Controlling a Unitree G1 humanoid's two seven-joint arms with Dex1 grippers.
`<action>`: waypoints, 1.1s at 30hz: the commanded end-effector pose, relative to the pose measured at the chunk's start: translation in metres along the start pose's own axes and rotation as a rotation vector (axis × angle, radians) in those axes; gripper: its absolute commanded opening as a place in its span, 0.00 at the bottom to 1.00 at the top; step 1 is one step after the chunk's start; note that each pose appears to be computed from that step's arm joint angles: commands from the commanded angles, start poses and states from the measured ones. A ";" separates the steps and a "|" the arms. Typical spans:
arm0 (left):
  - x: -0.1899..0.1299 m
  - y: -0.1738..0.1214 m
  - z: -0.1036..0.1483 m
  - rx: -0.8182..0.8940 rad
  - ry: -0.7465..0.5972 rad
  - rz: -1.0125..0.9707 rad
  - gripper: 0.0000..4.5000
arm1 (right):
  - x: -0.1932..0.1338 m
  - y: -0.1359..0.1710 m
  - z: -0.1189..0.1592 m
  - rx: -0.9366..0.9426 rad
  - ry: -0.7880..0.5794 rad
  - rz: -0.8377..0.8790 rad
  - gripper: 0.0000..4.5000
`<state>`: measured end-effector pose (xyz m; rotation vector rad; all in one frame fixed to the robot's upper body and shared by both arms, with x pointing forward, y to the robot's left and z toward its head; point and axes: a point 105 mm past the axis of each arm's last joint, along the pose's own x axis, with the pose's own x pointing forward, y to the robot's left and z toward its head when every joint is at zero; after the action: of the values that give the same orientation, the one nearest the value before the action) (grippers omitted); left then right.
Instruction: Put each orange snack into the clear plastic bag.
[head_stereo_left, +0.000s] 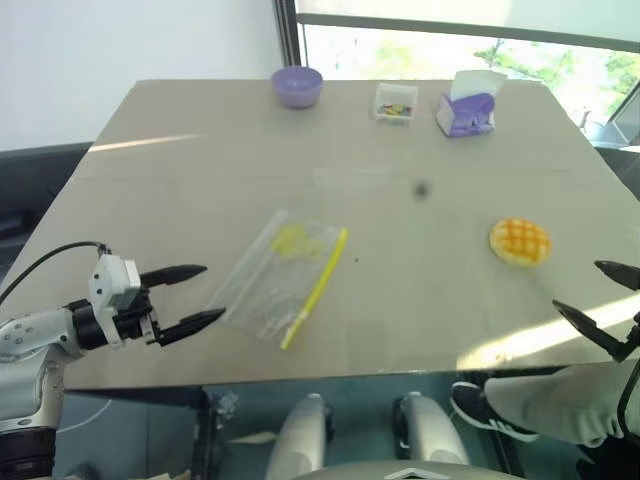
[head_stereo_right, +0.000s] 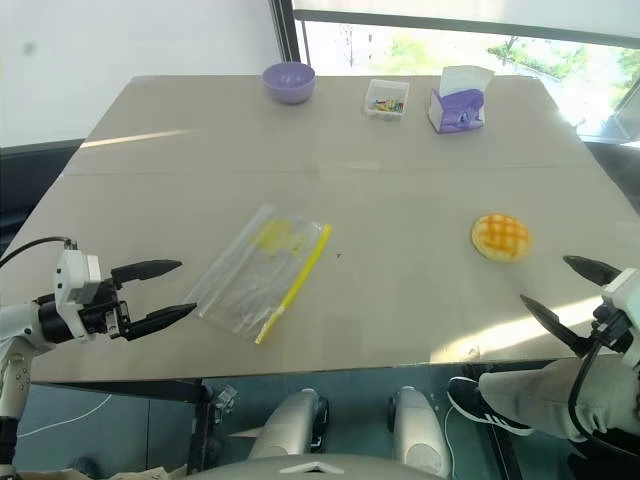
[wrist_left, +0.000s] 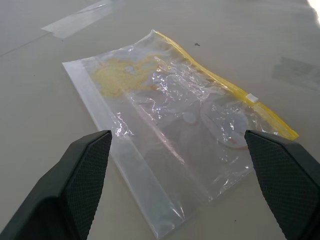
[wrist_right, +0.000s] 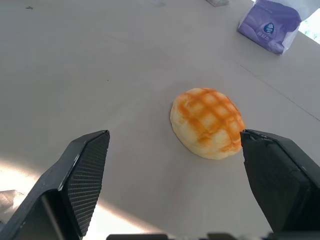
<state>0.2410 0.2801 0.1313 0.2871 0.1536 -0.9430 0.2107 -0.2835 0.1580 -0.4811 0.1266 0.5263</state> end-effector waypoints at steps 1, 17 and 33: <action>-0.001 -0.001 0.009 0.025 0.005 -0.017 1.00 | 0.001 0.001 0.011 -0.031 -0.026 0.000 0.99; 0.015 -0.002 0.022 0.085 -0.020 -0.040 1.00 | 0.024 0.012 0.022 -0.021 -0.103 0.036 0.99; 0.022 -0.020 0.004 0.492 0.137 -0.125 1.00 | 0.064 0.051 0.056 -0.070 -0.237 0.207 0.99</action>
<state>0.2360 0.2538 0.1187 0.7323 0.1092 -1.0793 0.2414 -0.1992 0.1618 -0.4710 -0.0221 0.7677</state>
